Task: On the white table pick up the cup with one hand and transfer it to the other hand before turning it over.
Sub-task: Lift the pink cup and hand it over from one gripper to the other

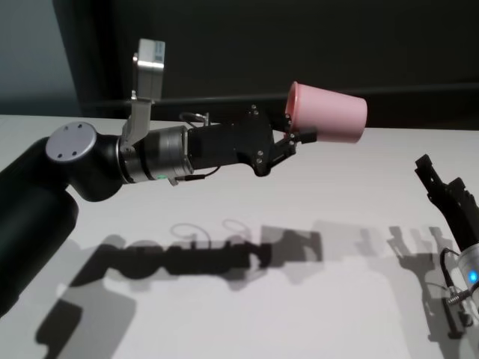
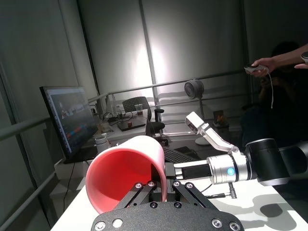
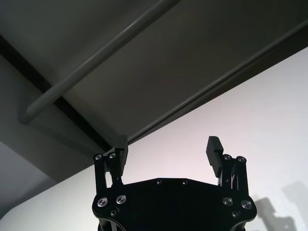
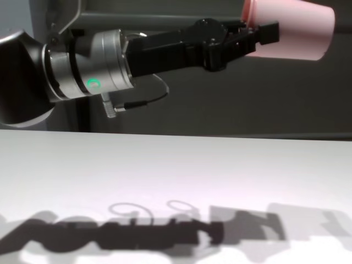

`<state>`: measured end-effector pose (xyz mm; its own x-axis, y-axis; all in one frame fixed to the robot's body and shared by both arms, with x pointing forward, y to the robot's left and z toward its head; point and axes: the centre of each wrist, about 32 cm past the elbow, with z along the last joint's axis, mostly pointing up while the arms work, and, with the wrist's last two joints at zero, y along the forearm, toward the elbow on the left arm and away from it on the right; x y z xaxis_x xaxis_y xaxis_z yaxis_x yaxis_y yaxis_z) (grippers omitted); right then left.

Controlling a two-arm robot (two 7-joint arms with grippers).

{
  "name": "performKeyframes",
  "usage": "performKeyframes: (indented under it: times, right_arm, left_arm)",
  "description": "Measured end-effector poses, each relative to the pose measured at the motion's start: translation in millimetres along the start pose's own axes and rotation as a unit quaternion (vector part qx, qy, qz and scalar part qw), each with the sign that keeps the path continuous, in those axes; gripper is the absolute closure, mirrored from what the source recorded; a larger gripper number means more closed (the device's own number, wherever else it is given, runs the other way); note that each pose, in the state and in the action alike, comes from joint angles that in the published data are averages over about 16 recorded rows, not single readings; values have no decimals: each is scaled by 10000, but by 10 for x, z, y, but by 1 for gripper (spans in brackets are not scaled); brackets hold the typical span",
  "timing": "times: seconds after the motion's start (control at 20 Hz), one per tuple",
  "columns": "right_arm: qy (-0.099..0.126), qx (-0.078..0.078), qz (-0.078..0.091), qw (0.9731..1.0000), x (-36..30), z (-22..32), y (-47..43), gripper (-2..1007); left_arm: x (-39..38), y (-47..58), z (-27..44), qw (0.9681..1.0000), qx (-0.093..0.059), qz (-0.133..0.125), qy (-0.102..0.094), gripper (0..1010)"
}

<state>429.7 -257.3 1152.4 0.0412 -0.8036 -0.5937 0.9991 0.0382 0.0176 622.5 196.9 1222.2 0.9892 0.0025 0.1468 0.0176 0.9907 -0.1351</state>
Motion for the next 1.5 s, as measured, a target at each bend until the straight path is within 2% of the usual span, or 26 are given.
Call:
performKeyframes:
  times: [0.2, 0.4, 0.65, 0.8, 0.95, 1.1, 1.5]
  right_arm:
    - [448, -66, 129, 9989, 8, 32, 14, 3]
    - [829, -137, 290, 9960, 10, 55, 31, 3]
    - [1289, -203, 497, 9902, 12, 75, 51, 3]
    - [1561, -220, 613, 9856, 14, 83, 60, 3]
    - [1842, -220, 730, 9799, 13, 87, 66, 3]
    - [2138, -205, 852, 9729, 8, 88, 69, 3]
    - [2917, -136, 1156, 9494, -35, 84, 87, 3]
  left_arm:
    - [0, 0, 0, 10000, 0, 0, 0, 956]
    - [0, 0, 0, 10000, 0, 0, 0, 956]
    - [0, 0, 0, 10000, 0, 0, 0, 956]
    - [0, 0, 0, 10000, 0, 0, 0, 956]
    - [0, 0, 0, 10000, 1, 0, 0, 956]
    - [0, 0, 0, 10000, 1, 0, 0, 956]
    - [0, 0, 0, 10000, 1, 0, 0, 956]
